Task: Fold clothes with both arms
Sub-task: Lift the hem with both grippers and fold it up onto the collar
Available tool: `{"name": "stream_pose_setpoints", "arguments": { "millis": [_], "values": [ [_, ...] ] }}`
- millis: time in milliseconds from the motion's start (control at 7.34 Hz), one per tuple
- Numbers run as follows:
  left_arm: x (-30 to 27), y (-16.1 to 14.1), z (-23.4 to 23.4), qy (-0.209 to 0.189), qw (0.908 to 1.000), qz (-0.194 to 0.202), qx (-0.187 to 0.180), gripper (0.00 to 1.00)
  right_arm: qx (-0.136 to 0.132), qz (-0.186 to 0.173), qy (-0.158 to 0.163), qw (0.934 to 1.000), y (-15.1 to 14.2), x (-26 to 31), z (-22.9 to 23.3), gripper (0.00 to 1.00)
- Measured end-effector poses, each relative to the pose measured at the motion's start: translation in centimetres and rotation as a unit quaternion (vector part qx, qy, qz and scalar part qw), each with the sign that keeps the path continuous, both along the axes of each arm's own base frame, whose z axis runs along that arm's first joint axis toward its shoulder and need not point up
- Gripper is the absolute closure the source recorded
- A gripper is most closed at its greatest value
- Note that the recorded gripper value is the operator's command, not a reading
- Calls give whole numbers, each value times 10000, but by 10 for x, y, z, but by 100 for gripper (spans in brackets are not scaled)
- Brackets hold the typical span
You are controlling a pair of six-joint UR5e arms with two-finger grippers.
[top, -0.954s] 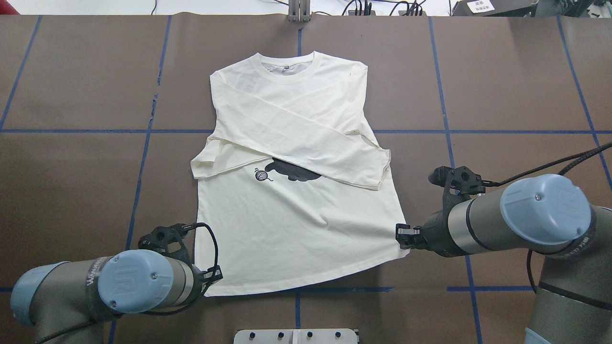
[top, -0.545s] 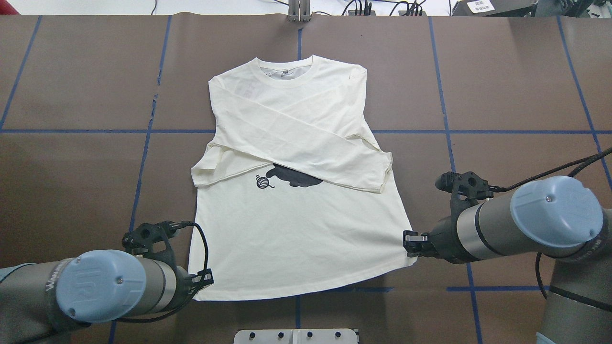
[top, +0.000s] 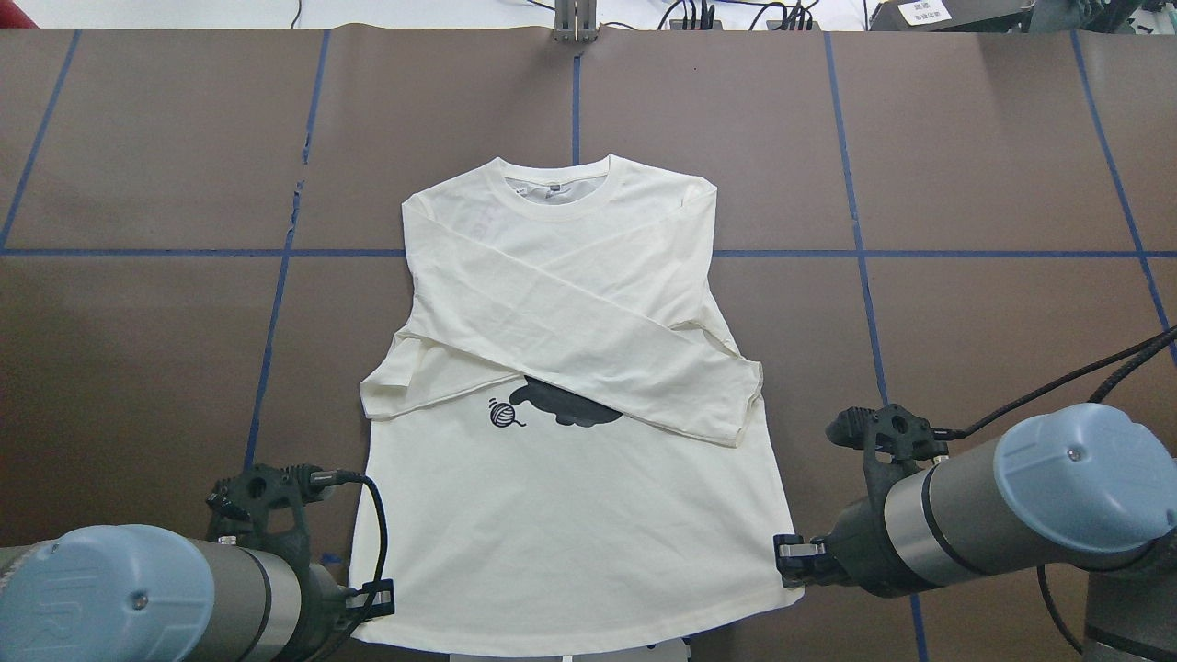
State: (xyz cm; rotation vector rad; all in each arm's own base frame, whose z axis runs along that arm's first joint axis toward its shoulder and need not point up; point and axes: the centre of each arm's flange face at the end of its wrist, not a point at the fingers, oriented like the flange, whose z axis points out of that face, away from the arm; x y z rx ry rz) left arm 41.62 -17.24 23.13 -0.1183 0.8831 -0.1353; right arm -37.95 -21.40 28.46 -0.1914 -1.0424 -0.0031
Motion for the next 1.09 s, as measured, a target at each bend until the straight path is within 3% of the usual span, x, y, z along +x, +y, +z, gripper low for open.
{"name": "stream_pose_setpoints", "arguments": {
  "millis": [272, 409, 817, 1090],
  "values": [
    [-7, -3, -8, 113, 9999, 36, 20, 100, 60, 85, -97, 9999, -14, -4, -7, 100],
    [-11, -20, -11, 144, 9998, -33, 144, 100, 188, 293, -183, 9992, -41, -5, -14, 100],
    [-14, -112, -11, -17, 9963, -581, 632, 100, 908, 858, -300, 9917, -140, -3, -37, 100],
    [-25, -183, -5, -267, 9909, -935, 932, 100, 1260, 1169, -85, 9851, -210, 1, -34, 100]
  ]
}}
